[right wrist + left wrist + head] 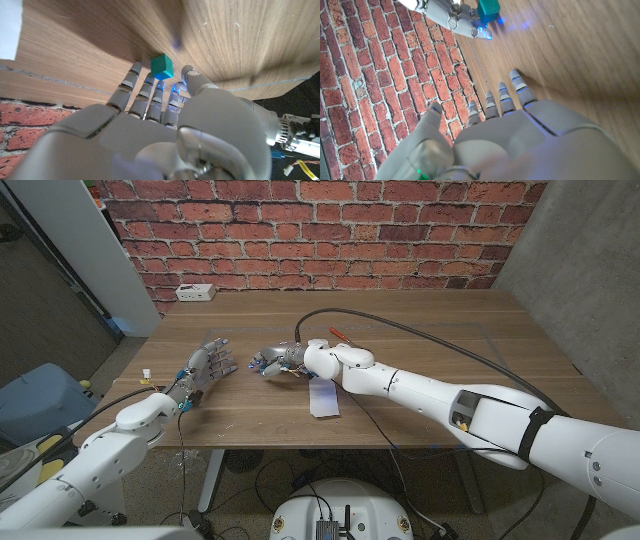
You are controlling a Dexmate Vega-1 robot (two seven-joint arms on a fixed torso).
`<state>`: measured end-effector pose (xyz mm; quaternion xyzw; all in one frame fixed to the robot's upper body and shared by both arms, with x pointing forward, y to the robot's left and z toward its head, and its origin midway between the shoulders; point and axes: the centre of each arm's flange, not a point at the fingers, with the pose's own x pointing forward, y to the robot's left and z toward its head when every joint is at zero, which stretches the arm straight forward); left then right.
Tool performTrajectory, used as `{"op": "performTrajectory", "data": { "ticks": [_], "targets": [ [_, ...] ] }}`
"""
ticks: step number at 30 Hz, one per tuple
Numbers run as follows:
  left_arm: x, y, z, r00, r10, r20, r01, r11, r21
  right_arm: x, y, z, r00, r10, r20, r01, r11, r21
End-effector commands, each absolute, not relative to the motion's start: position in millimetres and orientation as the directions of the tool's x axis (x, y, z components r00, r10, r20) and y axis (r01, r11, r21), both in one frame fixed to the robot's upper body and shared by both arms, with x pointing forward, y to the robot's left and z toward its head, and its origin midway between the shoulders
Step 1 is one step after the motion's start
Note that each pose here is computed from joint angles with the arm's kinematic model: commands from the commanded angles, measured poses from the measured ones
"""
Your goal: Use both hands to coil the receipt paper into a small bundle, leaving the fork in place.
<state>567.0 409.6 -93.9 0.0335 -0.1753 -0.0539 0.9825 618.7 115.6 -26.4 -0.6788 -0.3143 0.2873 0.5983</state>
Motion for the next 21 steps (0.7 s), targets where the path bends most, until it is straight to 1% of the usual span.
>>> {"op": "performTrajectory", "data": {
  "ticks": [1,7,11,17,21],
  "targets": [
    [571.2,409.2,-91.0,0.934,-0.122,0.337,0.098,0.991,0.087,636.4,112.7,-33.7,0.683,0.730,-0.019,0.096,-0.115,-0.989],
    [573.0,407.3,-88.6,0.933,-0.129,0.337,0.104,0.990,0.092,643.9,110.7,-38.3,0.696,0.718,-0.007,0.113,-0.119,-0.986],
    [572.3,407.1,-88.0,0.932,-0.126,0.340,0.101,0.991,0.092,648.0,108.0,-41.1,0.687,0.727,0.008,0.121,-0.103,-0.987],
    [570.7,406.9,-90.1,0.934,-0.121,0.335,0.097,0.992,0.085,648.8,103.8,-43.7,0.640,0.766,0.068,0.156,-0.043,-0.987],
    [571.0,406.2,-90.0,0.934,-0.124,0.334,0.101,0.991,0.088,646.8,101.9,-41.9,0.626,0.772,0.114,0.191,-0.009,-0.982]
  ]
}}
